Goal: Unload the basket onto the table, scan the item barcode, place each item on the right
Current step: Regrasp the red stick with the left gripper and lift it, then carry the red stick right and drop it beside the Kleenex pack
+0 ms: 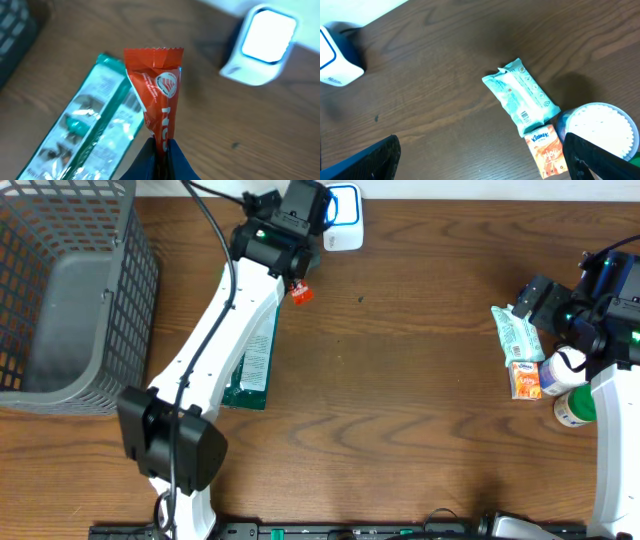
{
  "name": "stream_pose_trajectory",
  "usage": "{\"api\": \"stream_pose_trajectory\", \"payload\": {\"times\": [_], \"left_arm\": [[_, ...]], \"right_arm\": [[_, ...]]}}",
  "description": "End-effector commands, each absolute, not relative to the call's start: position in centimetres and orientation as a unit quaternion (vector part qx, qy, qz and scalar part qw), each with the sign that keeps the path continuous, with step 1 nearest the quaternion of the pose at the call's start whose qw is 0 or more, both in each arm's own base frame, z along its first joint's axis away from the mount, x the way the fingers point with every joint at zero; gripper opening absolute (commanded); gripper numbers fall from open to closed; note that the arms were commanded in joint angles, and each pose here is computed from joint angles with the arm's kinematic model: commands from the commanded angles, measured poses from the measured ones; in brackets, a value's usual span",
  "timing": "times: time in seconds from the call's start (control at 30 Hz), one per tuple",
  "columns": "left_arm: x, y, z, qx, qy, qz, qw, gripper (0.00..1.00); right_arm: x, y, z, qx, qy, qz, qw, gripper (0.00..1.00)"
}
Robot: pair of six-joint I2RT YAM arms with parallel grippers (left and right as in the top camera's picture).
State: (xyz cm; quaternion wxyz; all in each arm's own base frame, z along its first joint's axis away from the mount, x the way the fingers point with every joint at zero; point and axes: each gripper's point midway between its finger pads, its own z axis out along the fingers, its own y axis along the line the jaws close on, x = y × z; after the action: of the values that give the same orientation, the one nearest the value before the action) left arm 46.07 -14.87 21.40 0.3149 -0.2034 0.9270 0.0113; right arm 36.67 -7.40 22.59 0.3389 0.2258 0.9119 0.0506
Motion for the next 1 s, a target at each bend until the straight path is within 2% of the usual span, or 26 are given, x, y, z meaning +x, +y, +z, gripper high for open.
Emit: {"api": "stream_pose_trajectory", "payload": {"times": [0.0,0.23,0.57,0.7,0.77,0.97], "left_arm": [[45.3,-13.3,21.7,-0.228,0.901,0.103,0.354,0.07],[44.0,-14.2,24.4,-0.2,0.863,0.191,0.424,0.07],[43.9,-14.6,24.6,-0.178,0.862,0.206,0.428,0.07],[43.5,-17.9,21.8,-0.161,0.911,0.107,0.363,0.07],[43.1,-21.5,19.8,-0.107,0.945,0.024,0.308,0.07],[42.0,-31.1,16.4,-0.016,0.96,-0.183,0.211,0.07]], "right_arm": [[36.6,-7.9,22.7,0.23,0.911,0.043,0.34,0.99],[36.6,-7.9,22.7,0.23,0.911,0.043,0.34,0.99],[36.6,-7.9,22.7,0.23,0.911,0.043,0.34,0.99],[36.6,-7.9,22.7,0.23,0.911,0.043,0.34,0.99],[36.6,-7.9,22.7,0.23,0.911,0.043,0.34,0.99],[36.6,-7.9,22.7,0.23,0.911,0.043,0.34,0.99]]}}
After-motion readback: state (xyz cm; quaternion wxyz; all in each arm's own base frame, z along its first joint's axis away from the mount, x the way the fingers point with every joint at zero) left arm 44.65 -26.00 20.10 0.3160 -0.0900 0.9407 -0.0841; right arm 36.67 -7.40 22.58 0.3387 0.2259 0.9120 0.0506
